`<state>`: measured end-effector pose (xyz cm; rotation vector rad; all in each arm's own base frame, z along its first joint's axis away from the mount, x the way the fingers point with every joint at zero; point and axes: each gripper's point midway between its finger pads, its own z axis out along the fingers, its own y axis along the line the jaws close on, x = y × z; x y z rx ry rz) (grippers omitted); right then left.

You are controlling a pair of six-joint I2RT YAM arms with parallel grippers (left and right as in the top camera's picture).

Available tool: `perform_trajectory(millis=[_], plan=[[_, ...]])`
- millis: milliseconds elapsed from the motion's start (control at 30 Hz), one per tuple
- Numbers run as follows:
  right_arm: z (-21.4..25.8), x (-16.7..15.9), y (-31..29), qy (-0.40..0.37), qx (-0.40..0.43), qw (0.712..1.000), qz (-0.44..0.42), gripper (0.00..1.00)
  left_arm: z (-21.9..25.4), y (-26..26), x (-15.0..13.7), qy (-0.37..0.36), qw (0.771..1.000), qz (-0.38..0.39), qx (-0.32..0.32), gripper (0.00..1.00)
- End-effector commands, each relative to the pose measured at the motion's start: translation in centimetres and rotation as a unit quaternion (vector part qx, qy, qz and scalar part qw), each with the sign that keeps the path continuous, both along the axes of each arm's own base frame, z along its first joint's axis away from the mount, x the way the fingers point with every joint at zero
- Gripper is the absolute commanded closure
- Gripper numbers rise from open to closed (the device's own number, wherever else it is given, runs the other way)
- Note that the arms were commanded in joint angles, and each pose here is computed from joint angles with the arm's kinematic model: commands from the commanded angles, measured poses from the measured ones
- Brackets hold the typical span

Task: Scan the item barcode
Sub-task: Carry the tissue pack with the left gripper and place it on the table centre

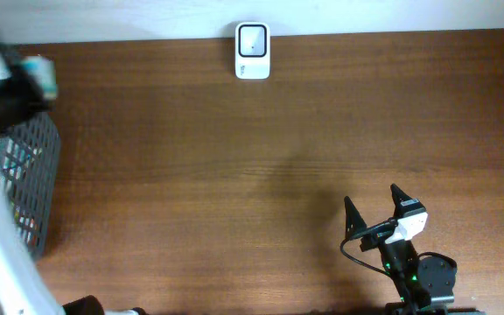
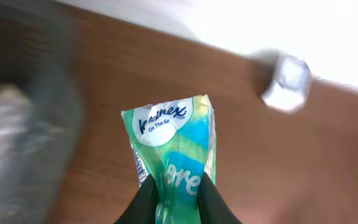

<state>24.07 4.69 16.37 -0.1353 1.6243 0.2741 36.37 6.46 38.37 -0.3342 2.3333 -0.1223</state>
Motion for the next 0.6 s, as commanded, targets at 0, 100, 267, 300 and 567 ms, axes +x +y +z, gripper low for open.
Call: perform_trajectory(millis=[0,100,267,300,567], plan=[[-0.3,-0.1,0.2,0.002,0.001,1.0,0.005,0.01,-6.5,-7.4,1.8,0.093,0.991,-0.094,-0.011,0.96],[-0.3,-0.1,0.2,0.002,0.001,1.0,0.005,0.01,-11.2,-11.1,2.3,0.145,0.983,-0.117,-0.003,0.94],[-0.3,-0.1,0.2,0.002,0.001,1.0,0.005,0.01,-20.4,-15.7,2.4,0.217,0.967,-0.131,-0.003,0.93],[-0.3,-0.1,0.2,0.002,0.001,1.0,0.005,0.01,-22.0,-16.4,2.5,0.224,0.965,-0.136,-0.002,0.93],[-0.3,-0.1,0.2,0.002,0.001,1.0,0.005,0.01,-29.9,-25.6,4.0,0.211,0.962,-0.174,-0.024,0.89]])
